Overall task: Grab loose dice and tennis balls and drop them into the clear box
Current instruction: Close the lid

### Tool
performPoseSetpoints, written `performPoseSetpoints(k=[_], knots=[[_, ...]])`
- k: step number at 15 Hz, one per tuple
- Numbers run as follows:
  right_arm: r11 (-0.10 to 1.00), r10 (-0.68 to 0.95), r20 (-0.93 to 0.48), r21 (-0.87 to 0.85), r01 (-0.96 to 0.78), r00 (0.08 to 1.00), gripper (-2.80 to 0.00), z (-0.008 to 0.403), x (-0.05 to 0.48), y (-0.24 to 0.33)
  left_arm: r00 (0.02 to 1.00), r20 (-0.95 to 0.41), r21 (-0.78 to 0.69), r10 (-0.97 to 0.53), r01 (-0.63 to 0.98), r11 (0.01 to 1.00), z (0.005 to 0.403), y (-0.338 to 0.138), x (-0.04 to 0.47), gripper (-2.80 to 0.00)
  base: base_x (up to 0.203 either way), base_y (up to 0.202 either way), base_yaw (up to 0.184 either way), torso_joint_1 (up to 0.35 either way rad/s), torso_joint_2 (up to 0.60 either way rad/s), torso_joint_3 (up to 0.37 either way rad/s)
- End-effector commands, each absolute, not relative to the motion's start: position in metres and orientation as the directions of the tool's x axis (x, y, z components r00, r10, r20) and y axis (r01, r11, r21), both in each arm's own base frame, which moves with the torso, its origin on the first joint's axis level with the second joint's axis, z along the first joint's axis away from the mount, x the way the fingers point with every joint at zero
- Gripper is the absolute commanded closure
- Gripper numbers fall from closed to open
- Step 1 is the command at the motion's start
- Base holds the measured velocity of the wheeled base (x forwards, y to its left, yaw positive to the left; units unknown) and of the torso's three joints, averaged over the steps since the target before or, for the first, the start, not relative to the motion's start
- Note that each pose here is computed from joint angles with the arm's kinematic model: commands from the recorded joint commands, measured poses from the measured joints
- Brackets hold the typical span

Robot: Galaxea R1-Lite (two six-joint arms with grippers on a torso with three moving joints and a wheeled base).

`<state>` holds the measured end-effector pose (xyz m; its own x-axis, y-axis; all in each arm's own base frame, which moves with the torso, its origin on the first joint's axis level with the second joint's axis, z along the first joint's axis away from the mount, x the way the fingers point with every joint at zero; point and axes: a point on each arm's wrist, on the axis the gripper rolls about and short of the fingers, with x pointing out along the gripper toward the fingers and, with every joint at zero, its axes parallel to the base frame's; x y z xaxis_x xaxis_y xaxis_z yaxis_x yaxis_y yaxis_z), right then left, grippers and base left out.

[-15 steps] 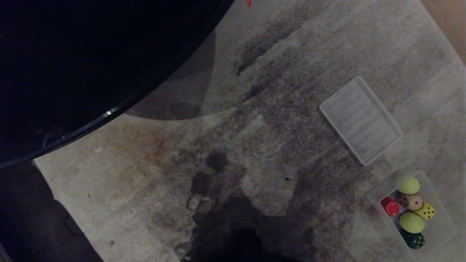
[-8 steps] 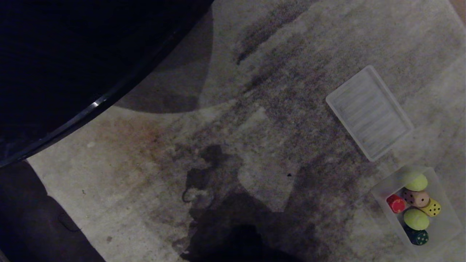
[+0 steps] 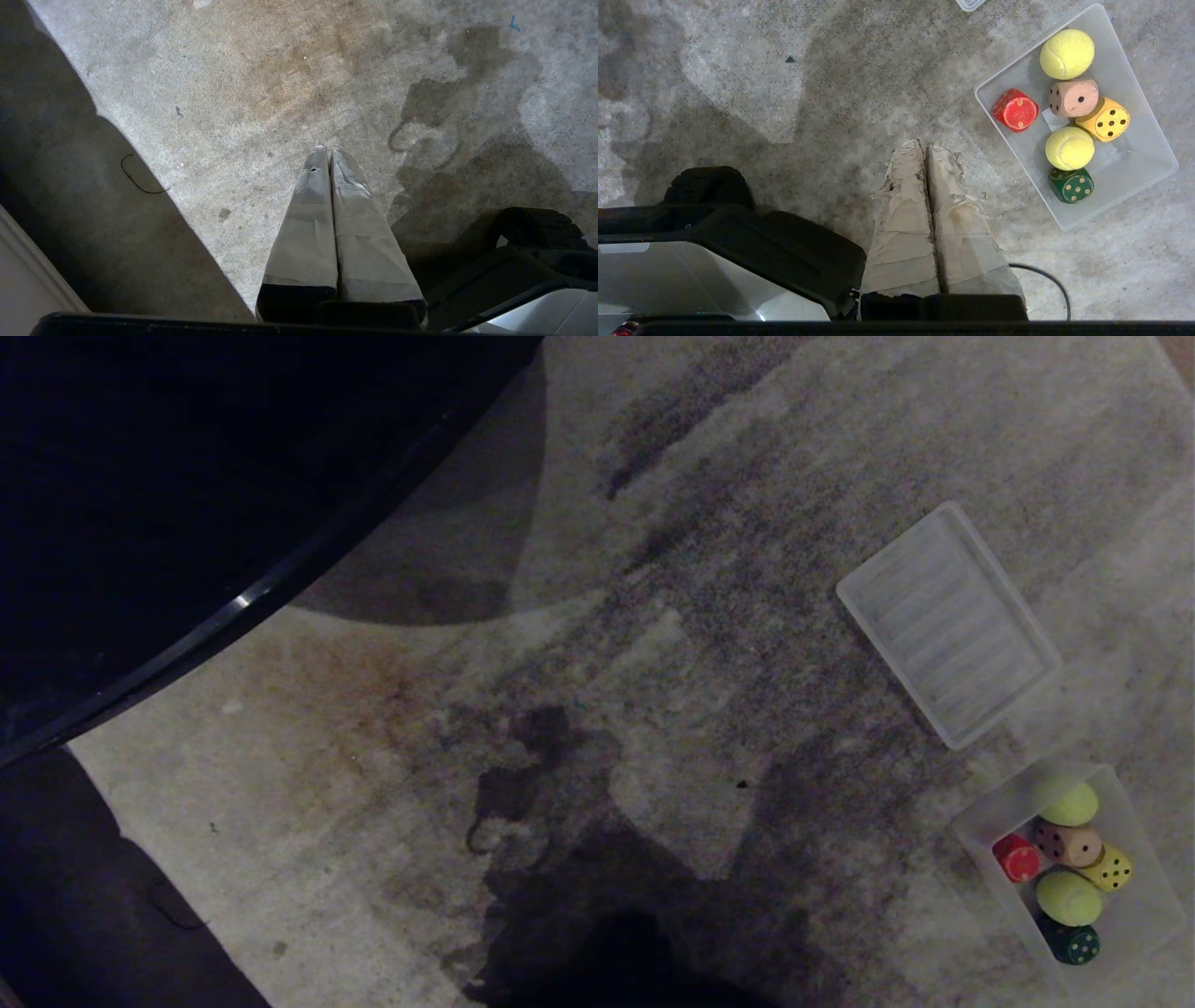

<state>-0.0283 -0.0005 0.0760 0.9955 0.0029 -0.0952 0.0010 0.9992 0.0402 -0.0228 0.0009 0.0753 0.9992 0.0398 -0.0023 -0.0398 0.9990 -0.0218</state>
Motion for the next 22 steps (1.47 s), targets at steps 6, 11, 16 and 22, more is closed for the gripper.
performPoseSetpoints(k=[6,11,16,22], knots=[[0.999,0.003,-0.098,0.040,0.001,0.995,0.00,0.0758,-0.0281,-0.0006,0.999,-0.005,-0.023,0.041,-0.042,0.999,0.0749,0.0009,-0.0226,0.00,0.115,0.000,0.000,0.004,0.00,0.001],[0.999,0.005,-0.096,0.040,-0.001,0.995,0.00,0.0762,-0.0282,-0.0005,0.999,-0.003,-0.023,0.041,-0.041,0.999,0.0749,0.0009,-0.0227,0.00,0.013,0.000,0.000,0.000,0.00,0.000],[0.999,0.003,-0.098,0.040,0.001,0.995,0.00,0.0757,-0.0281,-0.0006,0.999,-0.005,-0.023,0.041,-0.041,0.999,0.0749,0.0009,-0.0226,0.00,0.000,0.000,0.000,0.000,0.00,0.000],[0.999,-0.005,-0.096,0.047,0.009,0.995,0.00,0.0762,-0.0282,-0.0007,0.999,-0.005,-0.023,0.041,-0.041,0.999,0.0749,0.0009,-0.0226,0.00,0.000,0.000,0.000,0.000,0.00,0.000]])
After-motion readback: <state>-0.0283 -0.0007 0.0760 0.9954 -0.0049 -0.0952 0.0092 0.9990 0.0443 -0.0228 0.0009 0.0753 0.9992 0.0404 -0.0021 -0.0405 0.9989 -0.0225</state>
